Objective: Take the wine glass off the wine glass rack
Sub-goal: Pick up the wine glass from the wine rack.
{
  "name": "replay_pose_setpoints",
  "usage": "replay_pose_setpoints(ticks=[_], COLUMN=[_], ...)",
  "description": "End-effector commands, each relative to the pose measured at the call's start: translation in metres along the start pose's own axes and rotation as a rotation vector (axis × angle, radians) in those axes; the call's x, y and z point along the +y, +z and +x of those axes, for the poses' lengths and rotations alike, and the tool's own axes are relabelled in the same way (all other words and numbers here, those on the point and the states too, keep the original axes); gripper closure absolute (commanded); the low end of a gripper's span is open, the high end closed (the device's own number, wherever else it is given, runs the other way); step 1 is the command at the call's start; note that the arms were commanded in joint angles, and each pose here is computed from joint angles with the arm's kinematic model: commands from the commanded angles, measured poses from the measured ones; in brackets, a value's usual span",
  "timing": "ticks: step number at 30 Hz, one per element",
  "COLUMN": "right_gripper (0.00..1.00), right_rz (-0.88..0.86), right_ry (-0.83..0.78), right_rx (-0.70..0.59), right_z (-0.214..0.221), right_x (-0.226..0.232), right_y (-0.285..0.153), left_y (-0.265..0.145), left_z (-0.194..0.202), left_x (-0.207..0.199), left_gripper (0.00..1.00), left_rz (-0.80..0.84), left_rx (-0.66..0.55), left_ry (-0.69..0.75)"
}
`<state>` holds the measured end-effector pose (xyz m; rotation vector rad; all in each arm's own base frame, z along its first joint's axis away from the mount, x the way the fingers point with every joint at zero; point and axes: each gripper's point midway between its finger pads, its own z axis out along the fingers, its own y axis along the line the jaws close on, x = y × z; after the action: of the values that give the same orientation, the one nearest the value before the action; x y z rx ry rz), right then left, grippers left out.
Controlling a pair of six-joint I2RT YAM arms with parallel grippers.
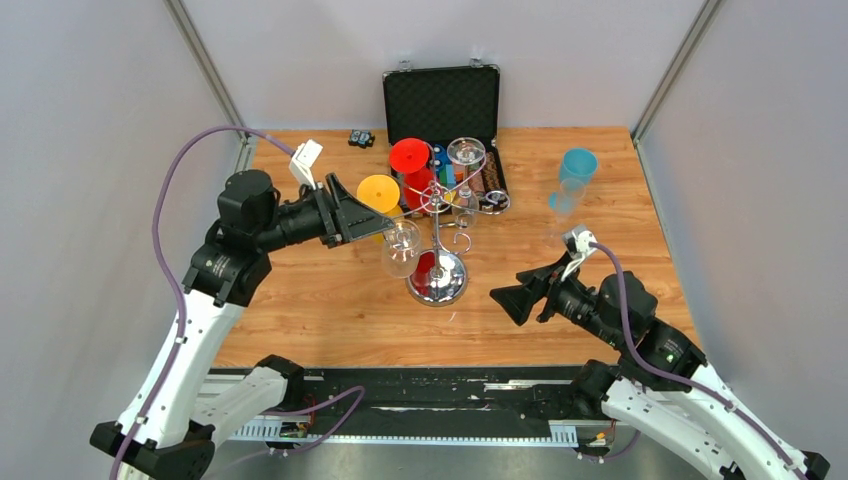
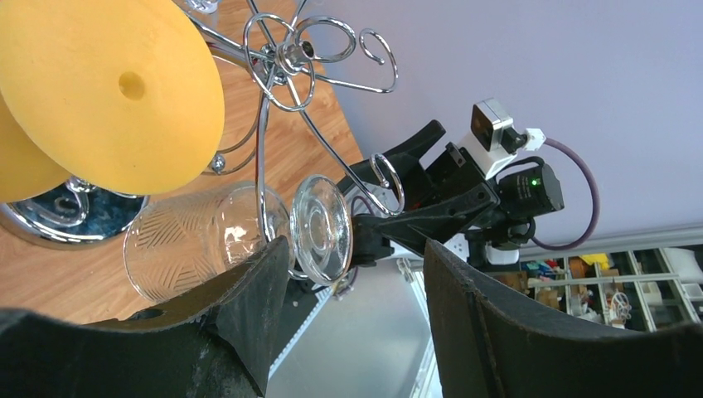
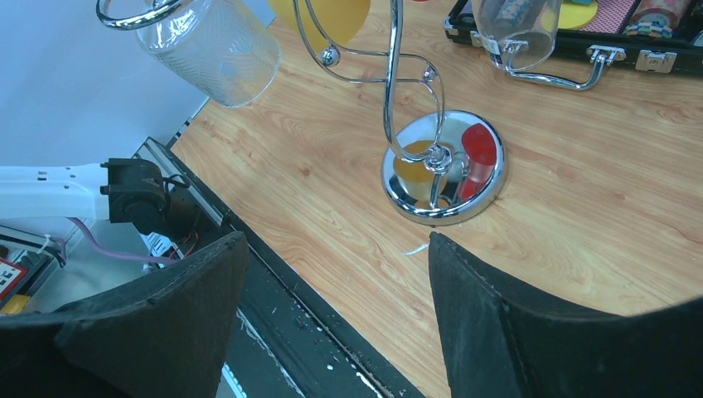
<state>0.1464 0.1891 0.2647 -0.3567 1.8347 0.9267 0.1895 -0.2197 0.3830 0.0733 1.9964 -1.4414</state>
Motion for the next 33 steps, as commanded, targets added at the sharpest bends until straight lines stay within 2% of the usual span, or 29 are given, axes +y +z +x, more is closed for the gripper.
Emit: replay_pose_setpoints(ticks=[1, 15, 33], right_gripper=[0.23, 0.23, 0.23], right_rz=[-0.011, -0.012, -0.039], right_ry=[0.024, 0.026, 0.045], right_rx=[-0.02, -0.026, -0.014], right_z=[-0.003, -0.001, 0.003], right_x=[0.002, 0.001, 0.006], right_y=[-0.001, -0.004, -0.005], left_y=[0.001, 0.011, 0.017], left_z=[-0.007, 0.0, 0.025], left_x=[-0.013, -0.007, 0.014], left_gripper=[0.32, 0.32, 0.35], left_rz=[0.034, 0.008, -0.121], left_rx=[-0.018, 0.023, 0.18], left_ry=[0.055, 0.047, -0.049])
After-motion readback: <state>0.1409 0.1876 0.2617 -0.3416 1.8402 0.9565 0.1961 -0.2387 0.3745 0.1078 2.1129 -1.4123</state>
